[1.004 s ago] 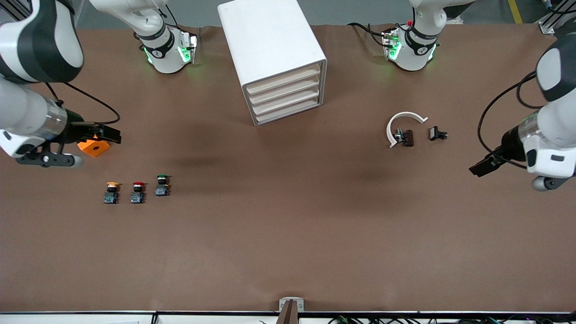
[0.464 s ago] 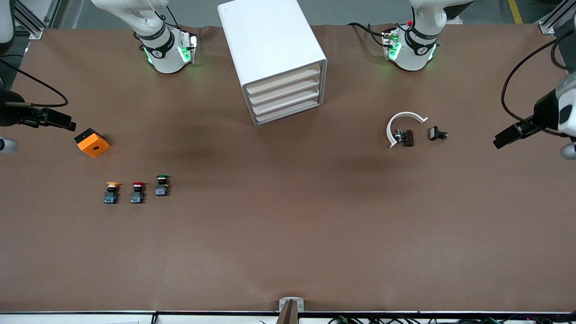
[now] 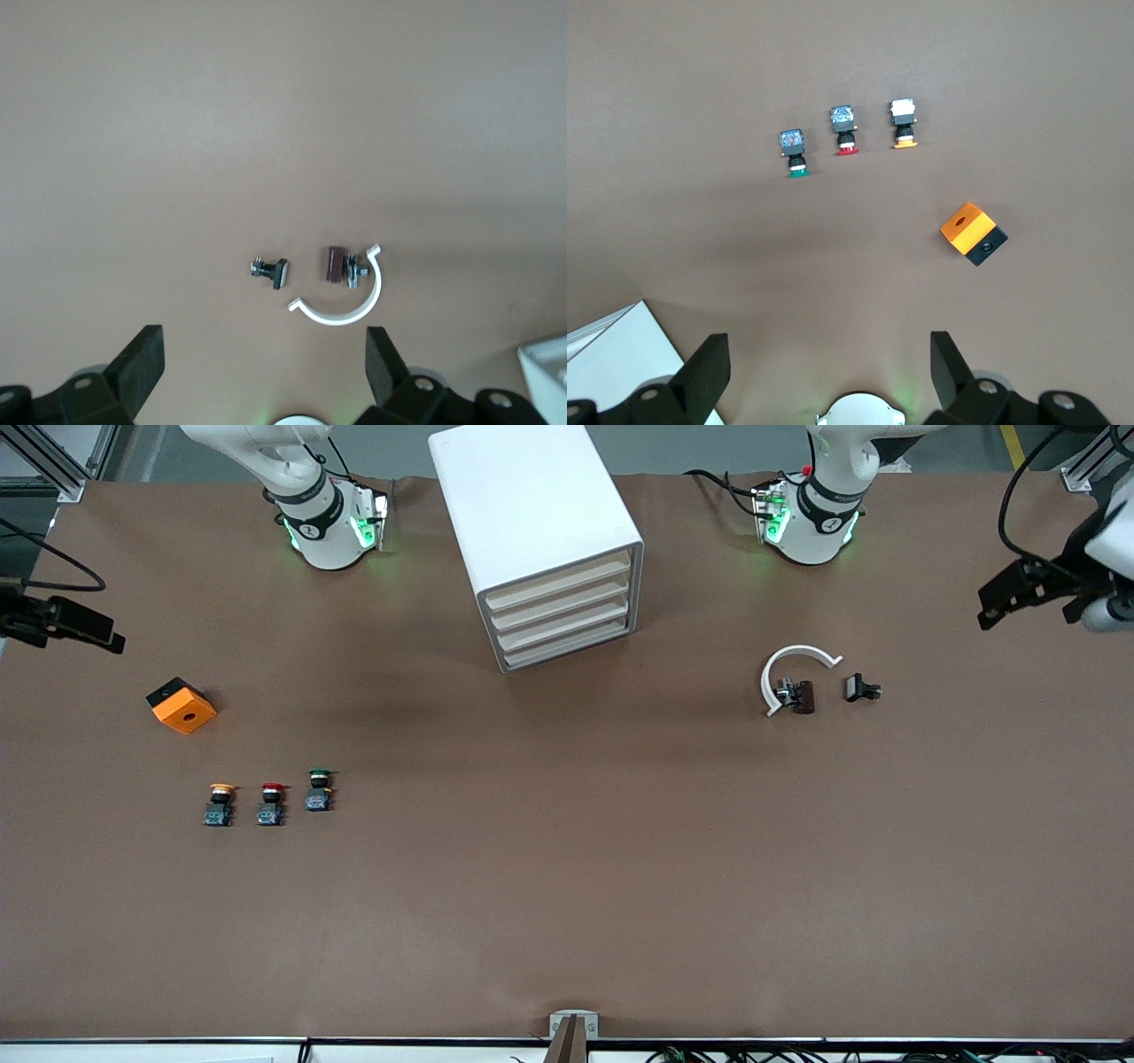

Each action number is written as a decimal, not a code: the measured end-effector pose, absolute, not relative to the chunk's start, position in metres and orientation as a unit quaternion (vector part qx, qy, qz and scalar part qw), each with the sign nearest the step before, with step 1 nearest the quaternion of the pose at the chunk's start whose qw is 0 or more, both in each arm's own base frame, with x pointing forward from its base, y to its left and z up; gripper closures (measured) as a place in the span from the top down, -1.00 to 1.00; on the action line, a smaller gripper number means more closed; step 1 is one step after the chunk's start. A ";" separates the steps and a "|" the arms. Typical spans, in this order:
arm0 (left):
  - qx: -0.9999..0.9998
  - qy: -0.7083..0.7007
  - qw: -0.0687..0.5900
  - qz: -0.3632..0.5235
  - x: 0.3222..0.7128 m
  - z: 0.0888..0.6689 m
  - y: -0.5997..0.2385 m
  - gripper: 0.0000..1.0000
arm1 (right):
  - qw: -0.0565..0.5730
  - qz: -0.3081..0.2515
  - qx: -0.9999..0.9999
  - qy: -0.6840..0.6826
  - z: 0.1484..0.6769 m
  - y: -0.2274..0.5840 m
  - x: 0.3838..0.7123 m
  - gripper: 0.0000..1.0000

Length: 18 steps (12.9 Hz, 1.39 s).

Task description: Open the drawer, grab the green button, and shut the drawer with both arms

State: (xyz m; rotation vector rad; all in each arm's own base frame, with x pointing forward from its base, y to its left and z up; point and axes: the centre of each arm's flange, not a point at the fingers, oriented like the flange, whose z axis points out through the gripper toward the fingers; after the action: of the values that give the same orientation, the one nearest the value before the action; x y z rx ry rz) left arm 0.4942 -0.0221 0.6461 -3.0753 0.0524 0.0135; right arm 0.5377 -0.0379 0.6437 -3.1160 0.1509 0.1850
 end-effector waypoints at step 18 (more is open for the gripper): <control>-1.000 0.017 0.003 0.006 0.510 0.627 -0.028 1.00 | 0.011 -0.001 -0.999 0.038 0.662 -0.036 0.524 1.00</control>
State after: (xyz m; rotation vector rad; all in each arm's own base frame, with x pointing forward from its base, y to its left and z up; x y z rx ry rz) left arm 0.5099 -0.0285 0.6271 -3.1352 0.0517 0.0176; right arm 0.5240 -0.0363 0.6616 -3.1176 0.1200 -0.0027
